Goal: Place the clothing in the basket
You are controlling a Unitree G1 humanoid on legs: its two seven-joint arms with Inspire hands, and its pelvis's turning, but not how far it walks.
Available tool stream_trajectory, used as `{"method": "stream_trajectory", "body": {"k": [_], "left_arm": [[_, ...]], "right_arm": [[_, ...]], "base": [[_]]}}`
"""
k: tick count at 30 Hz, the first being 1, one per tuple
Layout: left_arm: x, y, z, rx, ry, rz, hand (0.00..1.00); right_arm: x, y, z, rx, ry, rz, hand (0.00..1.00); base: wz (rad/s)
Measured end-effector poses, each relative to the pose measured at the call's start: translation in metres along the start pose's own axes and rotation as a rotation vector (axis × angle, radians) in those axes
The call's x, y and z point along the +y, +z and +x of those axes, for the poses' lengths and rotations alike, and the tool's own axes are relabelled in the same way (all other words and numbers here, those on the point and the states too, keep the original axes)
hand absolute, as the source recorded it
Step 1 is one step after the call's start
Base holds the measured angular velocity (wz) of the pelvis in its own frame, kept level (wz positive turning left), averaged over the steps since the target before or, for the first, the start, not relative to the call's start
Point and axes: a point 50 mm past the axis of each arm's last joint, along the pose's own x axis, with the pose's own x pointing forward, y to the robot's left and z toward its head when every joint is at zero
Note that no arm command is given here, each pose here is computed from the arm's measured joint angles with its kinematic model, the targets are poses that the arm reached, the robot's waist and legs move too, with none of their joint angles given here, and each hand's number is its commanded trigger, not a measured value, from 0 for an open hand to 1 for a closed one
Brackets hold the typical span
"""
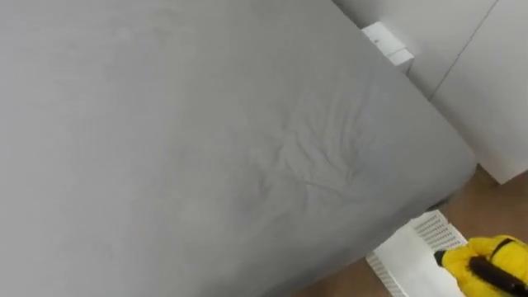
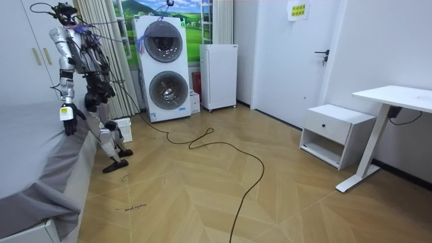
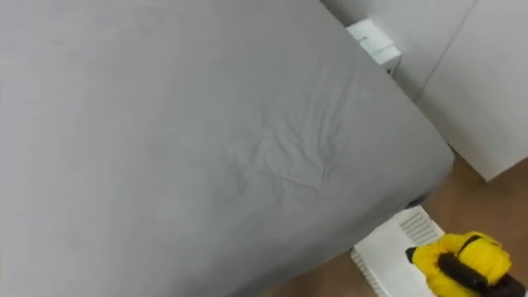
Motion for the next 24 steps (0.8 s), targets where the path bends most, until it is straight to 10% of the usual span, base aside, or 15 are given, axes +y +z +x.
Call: {"method": "stream_trajectory", "body": {"k": [11,12,24], "left_arm": [[-0.008,0.027,0.001,-0.074,0.004,-0.041,0.0],[-0.009,0.029,0.001,-0.083,0.005,-0.038,0.0],[-0.01,0.038,0.0,-0.113,0.007,-0.074,0.0]], "right_arm": [[0.011,0.023,0.007,0.022,-0.063,0.125,1.0],[0.011,0.028,0.008,0.009,-0.069,0.135,0.0],[-0.005,0.059,0.016,-0.048,-0.125,0.204,0.0]], "base": [[-0.06],[-0.04],[-0.08]]}}
